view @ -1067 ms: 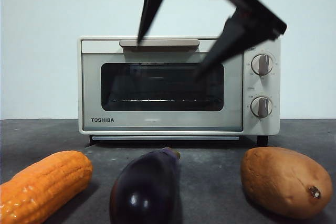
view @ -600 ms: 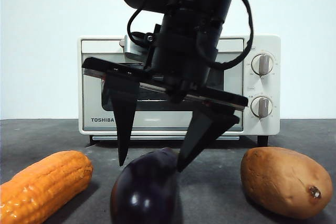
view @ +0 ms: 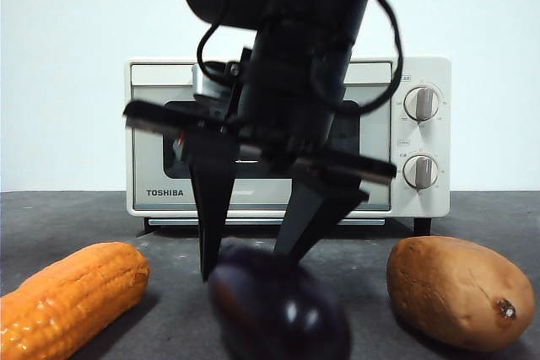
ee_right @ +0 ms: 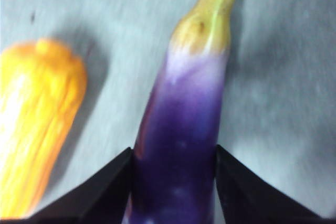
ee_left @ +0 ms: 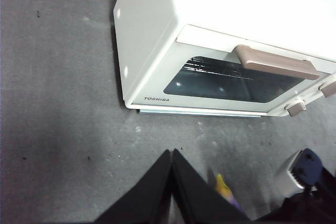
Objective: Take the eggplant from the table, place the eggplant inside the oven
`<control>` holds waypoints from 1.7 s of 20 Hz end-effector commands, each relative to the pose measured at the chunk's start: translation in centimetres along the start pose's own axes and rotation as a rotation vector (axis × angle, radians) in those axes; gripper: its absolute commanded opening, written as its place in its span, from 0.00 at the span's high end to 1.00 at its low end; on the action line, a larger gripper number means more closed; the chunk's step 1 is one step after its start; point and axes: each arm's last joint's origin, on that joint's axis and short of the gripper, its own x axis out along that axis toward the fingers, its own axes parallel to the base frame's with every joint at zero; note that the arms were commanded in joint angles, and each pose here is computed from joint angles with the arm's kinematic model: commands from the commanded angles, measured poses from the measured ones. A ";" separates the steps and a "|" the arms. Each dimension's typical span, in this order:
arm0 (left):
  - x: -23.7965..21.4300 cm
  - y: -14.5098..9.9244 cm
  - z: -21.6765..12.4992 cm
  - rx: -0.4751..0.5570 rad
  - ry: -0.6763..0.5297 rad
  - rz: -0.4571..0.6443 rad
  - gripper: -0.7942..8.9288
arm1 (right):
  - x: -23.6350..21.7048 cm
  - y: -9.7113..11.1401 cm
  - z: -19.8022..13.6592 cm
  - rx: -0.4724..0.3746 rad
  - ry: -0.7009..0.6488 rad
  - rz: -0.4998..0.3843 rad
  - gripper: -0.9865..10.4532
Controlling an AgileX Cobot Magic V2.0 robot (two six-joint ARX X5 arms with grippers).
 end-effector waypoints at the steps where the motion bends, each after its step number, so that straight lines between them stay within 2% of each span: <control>1: 0.0 -0.3 0.5 0.026 -0.010 -0.020 0.91 | -3.1 1.5 0.5 -0.150 -0.034 0.069 0.78; 6: 2.4 -1.7 1.6 0.072 0.093 -0.120 0.91 | -11.5 1.0 -1.5 -0.541 0.002 0.041 0.78; 8: 3.7 -2.8 2.6 0.115 0.133 -0.161 0.91 | -14.1 0.2 -3.0 -0.616 0.002 0.040 0.78; 13: 7.8 -6.0 5.5 0.239 0.198 -0.226 0.91 | -18.7 -1.5 -5.7 -0.637 -0.066 0.068 0.78; 16: 10.8 -7.8 7.4 0.300 0.215 -0.231 0.91 | -20.7 -2.4 -7.1 -0.669 -0.108 0.081 0.78; 20: 14.9 -10.0 8.9 0.358 0.241 -0.233 0.91 | -22.6 -3.7 -8.7 -0.670 -0.158 0.061 0.78; 23: 17.3 -11.0 9.0 0.390 0.274 -0.247 0.91 | -23.9 -4.5 -9.6 -0.666 -0.227 0.019 0.78; 27: 19.3 -11.6 8.1 0.449 0.307 -0.197 0.91 | -25.2 -5.3 -10.6 -0.659 -0.310 -0.018 0.78; 30: 19.7 -11.8 7.6 0.481 0.335 -0.200 0.91 | -25.6 -5.7 -10.8 -0.652 -0.354 -0.051 0.78; 34: 19.6 -12.0 6.7 0.487 0.409 -0.200 0.91 | -25.8 -5.7 -10.9 -0.652 -0.363 -0.049 0.78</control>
